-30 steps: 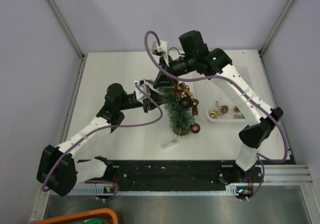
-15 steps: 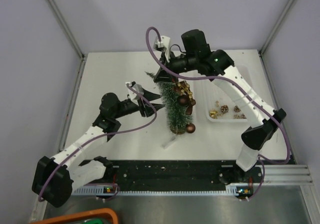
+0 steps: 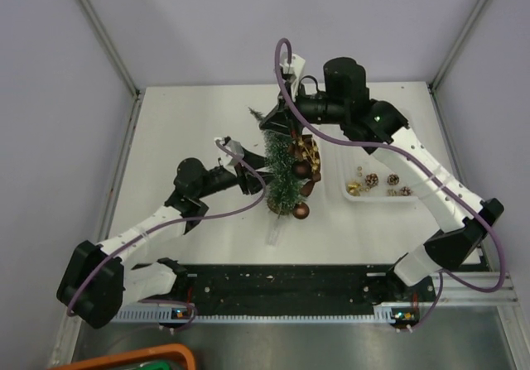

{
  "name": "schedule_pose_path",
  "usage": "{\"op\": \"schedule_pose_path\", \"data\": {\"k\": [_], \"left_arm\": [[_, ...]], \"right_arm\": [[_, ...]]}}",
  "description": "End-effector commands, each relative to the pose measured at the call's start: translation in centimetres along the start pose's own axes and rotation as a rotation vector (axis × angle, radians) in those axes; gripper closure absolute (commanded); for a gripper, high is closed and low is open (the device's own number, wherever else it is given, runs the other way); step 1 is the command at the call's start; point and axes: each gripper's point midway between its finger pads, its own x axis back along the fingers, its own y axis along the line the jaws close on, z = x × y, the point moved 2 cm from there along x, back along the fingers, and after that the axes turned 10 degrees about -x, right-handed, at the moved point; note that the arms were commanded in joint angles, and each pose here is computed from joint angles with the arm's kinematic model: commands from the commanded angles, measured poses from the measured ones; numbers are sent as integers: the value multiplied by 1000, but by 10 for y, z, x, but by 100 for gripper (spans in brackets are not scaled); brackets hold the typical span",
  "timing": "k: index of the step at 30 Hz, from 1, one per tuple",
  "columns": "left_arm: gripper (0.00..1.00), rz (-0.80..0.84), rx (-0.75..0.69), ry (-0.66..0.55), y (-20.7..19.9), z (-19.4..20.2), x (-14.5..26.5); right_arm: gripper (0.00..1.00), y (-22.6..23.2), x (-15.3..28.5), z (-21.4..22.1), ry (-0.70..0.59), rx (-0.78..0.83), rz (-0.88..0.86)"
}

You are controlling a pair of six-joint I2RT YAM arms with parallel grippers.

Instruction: Decorate the small christmas tree

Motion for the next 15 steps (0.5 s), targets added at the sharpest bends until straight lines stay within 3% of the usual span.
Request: {"op": "schedule_pose_path", "data": {"k": [1,9,15], "left_arm": [[55,31,-106,-105,-5,-26,-8],[98,28,-135,-100,-13,-19,0],[100,10,-149,-96,-17,-12,9]], "right_arm": [[100,18,9,-22,-101,-12,-38],[100,18,13,-7,-92,-51,-23],[99,19,22,-5,-110,-60,11]]}}
